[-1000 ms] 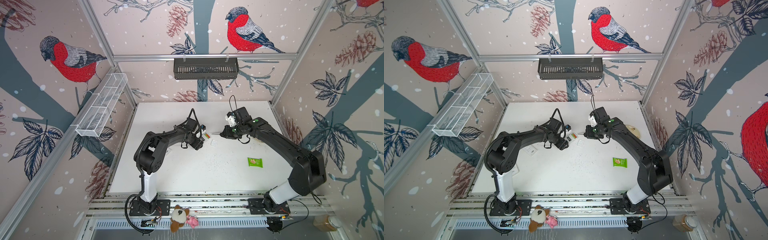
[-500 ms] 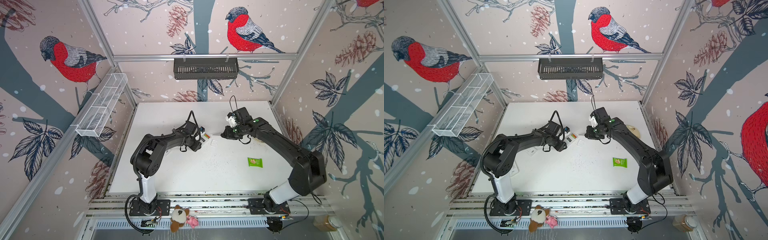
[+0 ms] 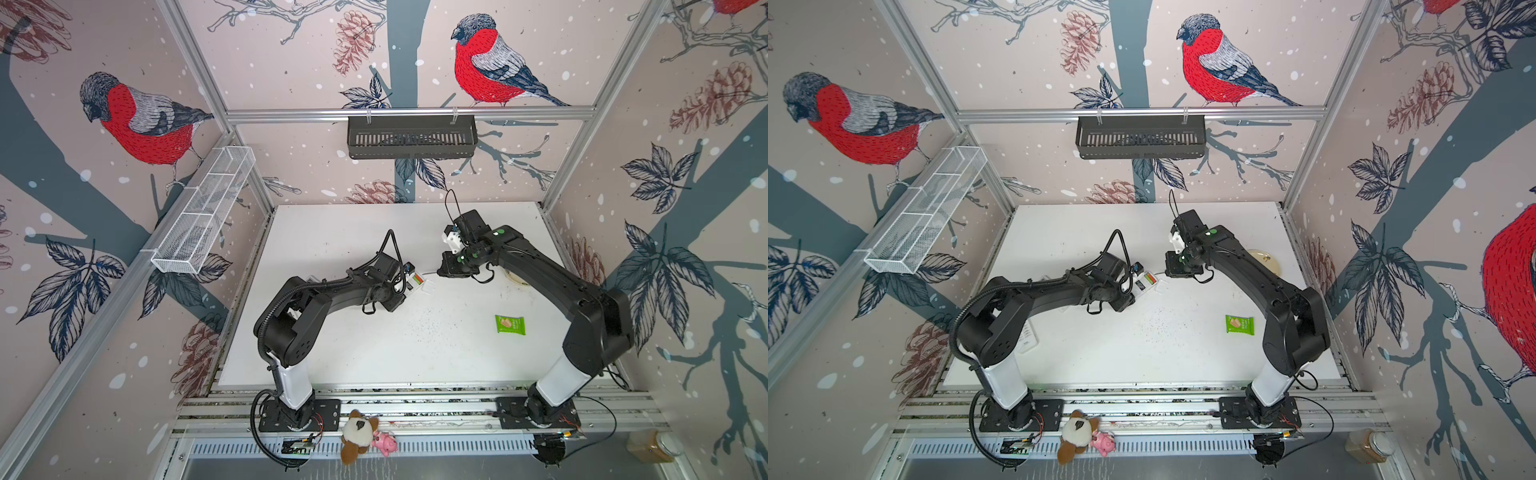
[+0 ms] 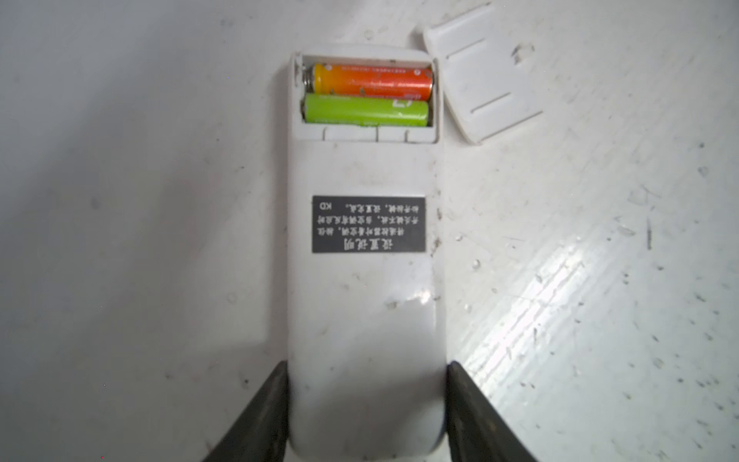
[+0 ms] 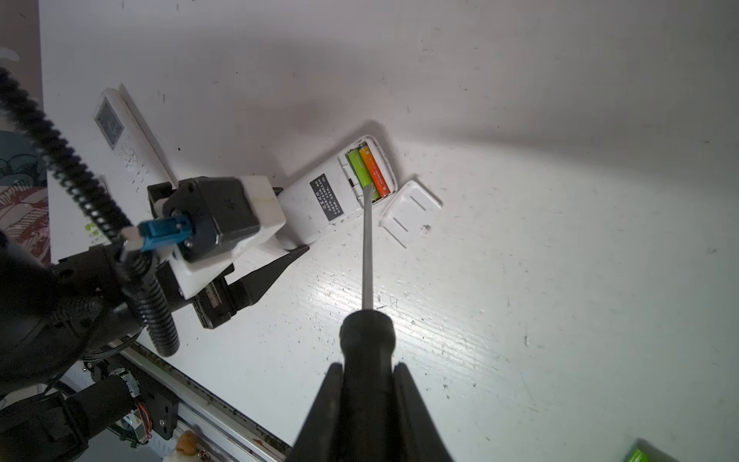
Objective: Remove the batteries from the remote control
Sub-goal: 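Insert the screwdriver tip beside the green battery with the right gripper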
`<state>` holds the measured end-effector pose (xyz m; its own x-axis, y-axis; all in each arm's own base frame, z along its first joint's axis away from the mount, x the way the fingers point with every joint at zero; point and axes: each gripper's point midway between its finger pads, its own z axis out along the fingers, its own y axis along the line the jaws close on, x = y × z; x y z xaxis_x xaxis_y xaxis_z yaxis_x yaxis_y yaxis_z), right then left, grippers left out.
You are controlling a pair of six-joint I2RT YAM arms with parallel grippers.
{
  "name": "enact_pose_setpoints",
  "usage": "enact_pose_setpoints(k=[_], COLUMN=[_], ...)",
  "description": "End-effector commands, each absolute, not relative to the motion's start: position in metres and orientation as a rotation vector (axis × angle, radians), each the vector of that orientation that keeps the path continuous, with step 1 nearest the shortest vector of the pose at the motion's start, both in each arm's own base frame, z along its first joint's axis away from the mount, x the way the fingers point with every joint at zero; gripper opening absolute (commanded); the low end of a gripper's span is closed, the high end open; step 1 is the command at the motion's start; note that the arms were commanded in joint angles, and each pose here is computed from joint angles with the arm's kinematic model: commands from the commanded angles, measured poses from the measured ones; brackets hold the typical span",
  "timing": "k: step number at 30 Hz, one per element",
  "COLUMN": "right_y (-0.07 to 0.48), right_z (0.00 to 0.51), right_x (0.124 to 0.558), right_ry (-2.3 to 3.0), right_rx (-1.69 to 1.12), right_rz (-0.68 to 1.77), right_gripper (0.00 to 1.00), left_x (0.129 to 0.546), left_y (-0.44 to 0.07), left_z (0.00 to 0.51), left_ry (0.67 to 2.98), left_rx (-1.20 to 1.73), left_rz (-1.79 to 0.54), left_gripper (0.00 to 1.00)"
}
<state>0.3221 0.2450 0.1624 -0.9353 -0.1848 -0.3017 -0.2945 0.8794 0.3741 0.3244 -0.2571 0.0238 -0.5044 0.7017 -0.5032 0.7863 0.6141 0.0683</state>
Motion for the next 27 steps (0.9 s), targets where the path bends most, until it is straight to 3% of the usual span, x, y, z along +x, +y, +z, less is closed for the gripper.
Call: enact_pose_setpoints(k=[1,16,27], right_y=[0.242,0.252,0.259], right_z=[0.155,0.147,0.138], right_x=[0.313,0.312,0.311], right_ry=[2.857,2.896,2.929], right_rx=[-0.425,-0.517,-0.52], right_rz=[0.526,0.431,0.437], right_gripper=[0.01,0.01,0.01], left_x=[0.316,0.314,0.316], left_y=[-0.239,-0.238,-0.243], left_z=[0.013,0.017,0.013], left_ry=[2.345,2.286,2.296], left_rx=[1.275,1.323,1.332], left_rz=[-0.07,0.046,0.045], left_gripper=[0.23,0.01,0.0])
